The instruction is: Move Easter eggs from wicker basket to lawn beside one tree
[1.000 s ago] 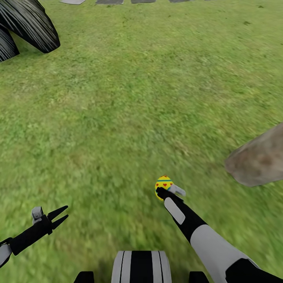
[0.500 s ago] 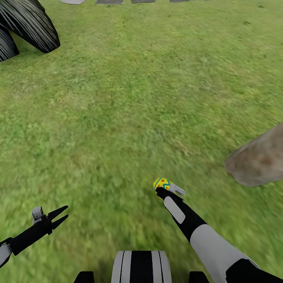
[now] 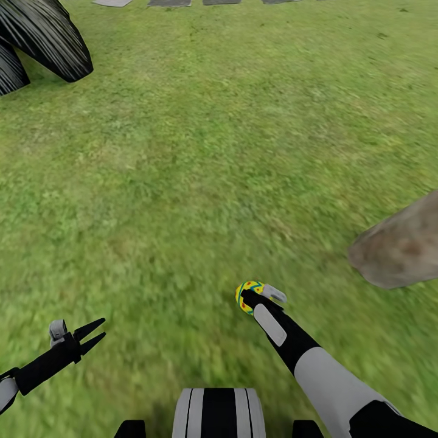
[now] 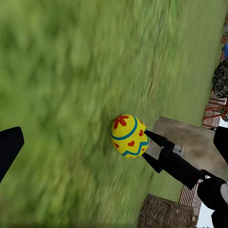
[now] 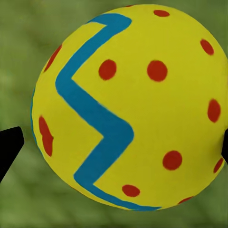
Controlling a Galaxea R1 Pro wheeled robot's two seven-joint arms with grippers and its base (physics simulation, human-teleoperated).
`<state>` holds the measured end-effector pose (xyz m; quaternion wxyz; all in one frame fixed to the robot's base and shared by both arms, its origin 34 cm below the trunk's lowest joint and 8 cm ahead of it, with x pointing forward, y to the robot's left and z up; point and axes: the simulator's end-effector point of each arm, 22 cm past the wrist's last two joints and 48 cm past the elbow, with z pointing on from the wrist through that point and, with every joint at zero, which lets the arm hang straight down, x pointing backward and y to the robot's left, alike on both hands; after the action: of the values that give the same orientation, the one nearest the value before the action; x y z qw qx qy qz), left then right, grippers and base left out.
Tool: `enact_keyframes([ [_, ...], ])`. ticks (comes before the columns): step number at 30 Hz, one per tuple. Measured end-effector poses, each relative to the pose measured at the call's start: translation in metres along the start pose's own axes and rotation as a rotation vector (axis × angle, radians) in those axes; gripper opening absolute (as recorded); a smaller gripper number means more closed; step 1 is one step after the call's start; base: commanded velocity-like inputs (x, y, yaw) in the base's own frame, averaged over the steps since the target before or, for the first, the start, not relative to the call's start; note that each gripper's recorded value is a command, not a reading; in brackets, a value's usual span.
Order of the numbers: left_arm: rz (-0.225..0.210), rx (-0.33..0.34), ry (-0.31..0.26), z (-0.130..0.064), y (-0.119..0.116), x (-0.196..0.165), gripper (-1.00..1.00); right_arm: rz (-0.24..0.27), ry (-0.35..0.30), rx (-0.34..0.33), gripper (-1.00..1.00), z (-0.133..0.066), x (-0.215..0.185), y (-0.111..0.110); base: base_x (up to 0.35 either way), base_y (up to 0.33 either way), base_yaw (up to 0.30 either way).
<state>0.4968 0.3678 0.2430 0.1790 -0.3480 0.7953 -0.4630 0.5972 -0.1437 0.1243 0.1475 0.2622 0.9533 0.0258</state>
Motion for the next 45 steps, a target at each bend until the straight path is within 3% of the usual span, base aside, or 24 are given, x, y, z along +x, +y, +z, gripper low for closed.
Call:
enact_keyframes([
  [19, 0.006, 0.009, -0.004, 0.000, -0.005, -0.002, 1.00, 0.003, -0.011, -0.005, 1.00, -0.004, -0.005, 0.003, 0.000, 0.000, 0.000],
  [45, 0.032, 0.036, -0.017, -0.005, -0.030, -0.010, 1.00, 0.004, -0.047, -0.027, 1.00, -0.026, -0.028, 0.015, 0.000, 0.000, 0.000],
])
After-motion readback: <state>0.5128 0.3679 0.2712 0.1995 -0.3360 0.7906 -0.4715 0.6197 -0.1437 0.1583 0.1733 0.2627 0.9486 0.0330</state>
